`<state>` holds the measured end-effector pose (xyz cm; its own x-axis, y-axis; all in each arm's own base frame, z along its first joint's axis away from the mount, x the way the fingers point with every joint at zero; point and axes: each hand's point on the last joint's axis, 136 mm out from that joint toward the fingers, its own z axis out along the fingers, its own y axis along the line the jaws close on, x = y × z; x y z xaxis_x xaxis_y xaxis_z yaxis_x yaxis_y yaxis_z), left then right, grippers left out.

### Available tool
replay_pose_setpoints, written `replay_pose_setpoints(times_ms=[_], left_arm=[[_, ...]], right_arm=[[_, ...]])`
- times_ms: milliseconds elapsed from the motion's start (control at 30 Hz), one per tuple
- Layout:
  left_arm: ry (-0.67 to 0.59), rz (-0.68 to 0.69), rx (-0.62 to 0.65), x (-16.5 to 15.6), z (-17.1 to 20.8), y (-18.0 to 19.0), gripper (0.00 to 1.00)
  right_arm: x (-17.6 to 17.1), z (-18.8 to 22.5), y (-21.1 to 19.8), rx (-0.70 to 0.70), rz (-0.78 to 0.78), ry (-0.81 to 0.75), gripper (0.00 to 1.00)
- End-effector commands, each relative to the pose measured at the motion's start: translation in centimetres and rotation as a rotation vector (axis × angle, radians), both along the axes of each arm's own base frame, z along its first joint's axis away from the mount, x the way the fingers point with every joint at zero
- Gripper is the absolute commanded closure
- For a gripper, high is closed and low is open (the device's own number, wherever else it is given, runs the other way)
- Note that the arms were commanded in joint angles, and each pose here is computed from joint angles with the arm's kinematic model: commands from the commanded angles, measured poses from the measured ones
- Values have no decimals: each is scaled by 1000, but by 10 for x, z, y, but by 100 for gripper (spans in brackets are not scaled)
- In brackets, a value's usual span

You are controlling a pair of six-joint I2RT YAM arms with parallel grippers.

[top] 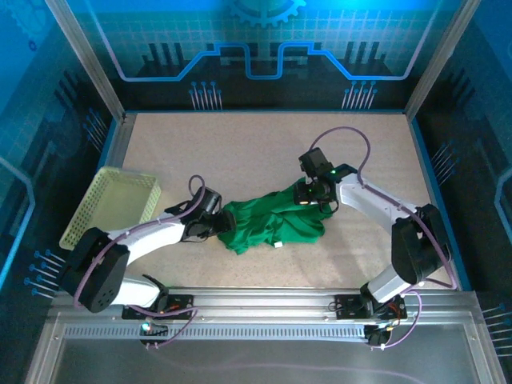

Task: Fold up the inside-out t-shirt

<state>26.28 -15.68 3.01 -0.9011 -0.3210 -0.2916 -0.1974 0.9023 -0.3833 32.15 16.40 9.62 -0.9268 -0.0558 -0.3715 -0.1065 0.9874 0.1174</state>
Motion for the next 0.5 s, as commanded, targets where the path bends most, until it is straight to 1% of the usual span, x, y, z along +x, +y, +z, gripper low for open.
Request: replay_pose_setpoints(times_ms=[0,67,233,267,367,467], left_arm=[[-10,-22,-42,11,4,-12,46],[-12,-28,-41,13,5,-14,55],[-57,-42,-41,16,17,-14,73],[-73,-47,-34,17,22,-13,78],[-142,-61,-13,21,45,-8,90],[-233,-83,-2,29,82,-7,98]], right_arm=[[-7,-4,8,-5,28,31,64],[-8,-2,4,-13,22,14,78],[-13,19,-9,-31,14,-74,98],[-13,25,-13,-40,12,-94,100],[-16,46,-22,-52,3,-158,100],[-17,74,-26,-30,1,-236,100]])
